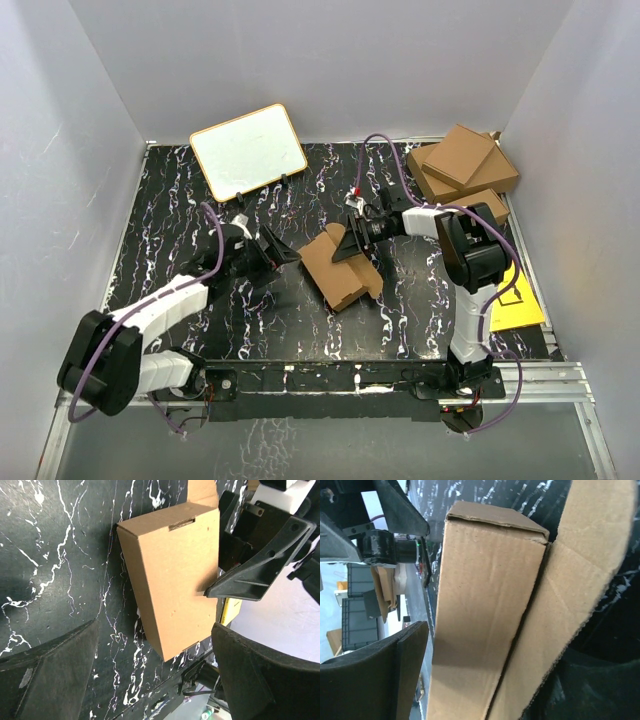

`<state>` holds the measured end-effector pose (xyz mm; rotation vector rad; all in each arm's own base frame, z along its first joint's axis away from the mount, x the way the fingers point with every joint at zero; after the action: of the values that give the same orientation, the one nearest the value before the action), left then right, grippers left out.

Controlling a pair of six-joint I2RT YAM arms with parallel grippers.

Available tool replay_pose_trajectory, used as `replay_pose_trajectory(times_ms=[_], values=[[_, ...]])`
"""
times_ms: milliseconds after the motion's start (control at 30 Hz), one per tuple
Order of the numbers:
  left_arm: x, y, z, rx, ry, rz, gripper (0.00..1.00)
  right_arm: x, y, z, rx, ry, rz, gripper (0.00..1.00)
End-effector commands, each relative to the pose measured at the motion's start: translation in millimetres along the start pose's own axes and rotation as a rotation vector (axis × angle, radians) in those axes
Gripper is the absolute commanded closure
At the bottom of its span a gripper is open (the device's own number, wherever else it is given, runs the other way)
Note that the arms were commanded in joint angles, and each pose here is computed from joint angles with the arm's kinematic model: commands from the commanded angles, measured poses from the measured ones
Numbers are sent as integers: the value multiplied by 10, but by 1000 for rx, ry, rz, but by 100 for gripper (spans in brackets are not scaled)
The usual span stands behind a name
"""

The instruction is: Fold the paper box

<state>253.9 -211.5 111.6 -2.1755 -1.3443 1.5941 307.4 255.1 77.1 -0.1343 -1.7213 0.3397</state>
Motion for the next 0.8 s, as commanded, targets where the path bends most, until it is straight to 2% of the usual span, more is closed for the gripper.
replay_pose_trajectory(times_ms=[0,267,567,700,767], values=[[-244,89,-66,5,2,66,9,-34,-41,-133,-28,-74,67,24],[-206,206,-42,39,14,26,9,-157,-182,-234,-67,-197,242,17],[-223,183,-87,42,45,0,9,-171,-569,-417,-140,-349,398,14],[-260,179,-90,40,53,5,11,13,-811,-470,-202,-465,439,13],[-304,200,-81,40,55,16,12,179,-864,-449,-229,-540,427,17]])
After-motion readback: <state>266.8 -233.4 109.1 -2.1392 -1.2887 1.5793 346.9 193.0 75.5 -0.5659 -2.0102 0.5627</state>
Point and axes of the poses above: each gripper's point midway between its finger pads, its own y axis out along the fingers, its own x axis along the line the jaws close on, z = x × y, the point moved 1 cm from there along -y, back along the fingers, and after that the axes turned 13 degrees about y, right-handed, at the moved point
